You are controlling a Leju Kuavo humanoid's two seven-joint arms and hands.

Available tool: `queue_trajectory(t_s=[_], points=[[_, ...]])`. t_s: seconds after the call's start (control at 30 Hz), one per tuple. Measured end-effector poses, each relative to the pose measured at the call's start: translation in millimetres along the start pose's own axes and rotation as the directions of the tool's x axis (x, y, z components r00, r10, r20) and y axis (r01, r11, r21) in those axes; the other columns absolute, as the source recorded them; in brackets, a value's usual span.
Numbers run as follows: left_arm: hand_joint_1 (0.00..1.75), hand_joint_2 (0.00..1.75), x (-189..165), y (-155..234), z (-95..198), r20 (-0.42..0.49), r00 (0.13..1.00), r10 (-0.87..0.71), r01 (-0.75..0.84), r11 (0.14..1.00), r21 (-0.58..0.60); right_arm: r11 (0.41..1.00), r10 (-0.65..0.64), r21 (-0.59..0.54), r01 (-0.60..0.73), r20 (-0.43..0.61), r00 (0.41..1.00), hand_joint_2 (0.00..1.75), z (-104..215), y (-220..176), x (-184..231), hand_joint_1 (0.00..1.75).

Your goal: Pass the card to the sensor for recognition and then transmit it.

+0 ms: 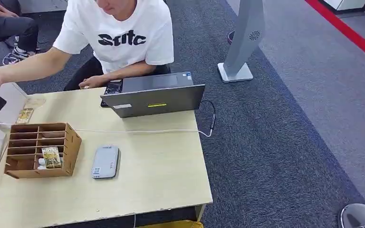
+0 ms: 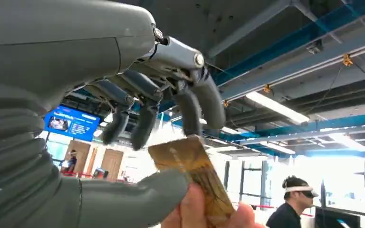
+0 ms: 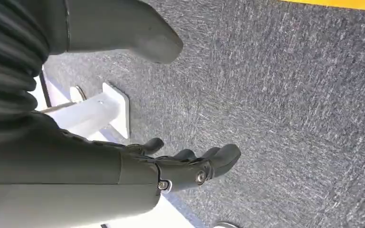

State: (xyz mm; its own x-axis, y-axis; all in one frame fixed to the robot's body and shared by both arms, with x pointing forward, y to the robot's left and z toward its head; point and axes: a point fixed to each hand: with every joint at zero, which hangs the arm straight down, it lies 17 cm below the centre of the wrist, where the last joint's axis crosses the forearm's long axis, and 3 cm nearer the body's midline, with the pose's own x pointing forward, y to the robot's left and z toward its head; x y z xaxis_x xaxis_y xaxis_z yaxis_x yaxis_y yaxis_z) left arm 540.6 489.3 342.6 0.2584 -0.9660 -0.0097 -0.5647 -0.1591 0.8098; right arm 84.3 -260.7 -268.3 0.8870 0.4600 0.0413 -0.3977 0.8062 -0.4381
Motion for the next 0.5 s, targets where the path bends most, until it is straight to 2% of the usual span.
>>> queue_trajectory(t_s=[0.17, 0.3, 0.4, 0.5], points=[[0.0, 1.75, 7.2, -9.2, 14.2, 0.015, 0.999, 0.032, -0.032, 0.999, -0.014, 1.0, 0.006, 0.002, -0.006, 0.006, 1.0, 1.75, 0.1, 0.6, 0.7, 0.0], [0.0, 1.75, 9.2, -12.0, 38.4, 0.046, 0.997, 0.069, -0.069, 0.998, 0.001, 1.0, 0.007, 0.0, -0.007, 0.004, 1.0, 1.75, 0.2, 0.5, 0.3, 0.0], [0.0, 1.75, 18.9, -10.0, 74.3, 0.09, 0.987, 0.133, -0.136, 0.991, 0.022, 1.0, -0.005, 0.003, 0.005, -0.005, 1.0, 1.75, 0.9, 2.0, -0.9, 0.0], [0.0, 1.75, 39.7, 4.2, 133.6, 0.149, 0.96, 0.238, -0.25, 0.966, 0.064, 1.0, -0.021, 0.009, 0.021, -0.016, 1.0, 1.75, 2.1, 4.8, -1.9, 0.0]])
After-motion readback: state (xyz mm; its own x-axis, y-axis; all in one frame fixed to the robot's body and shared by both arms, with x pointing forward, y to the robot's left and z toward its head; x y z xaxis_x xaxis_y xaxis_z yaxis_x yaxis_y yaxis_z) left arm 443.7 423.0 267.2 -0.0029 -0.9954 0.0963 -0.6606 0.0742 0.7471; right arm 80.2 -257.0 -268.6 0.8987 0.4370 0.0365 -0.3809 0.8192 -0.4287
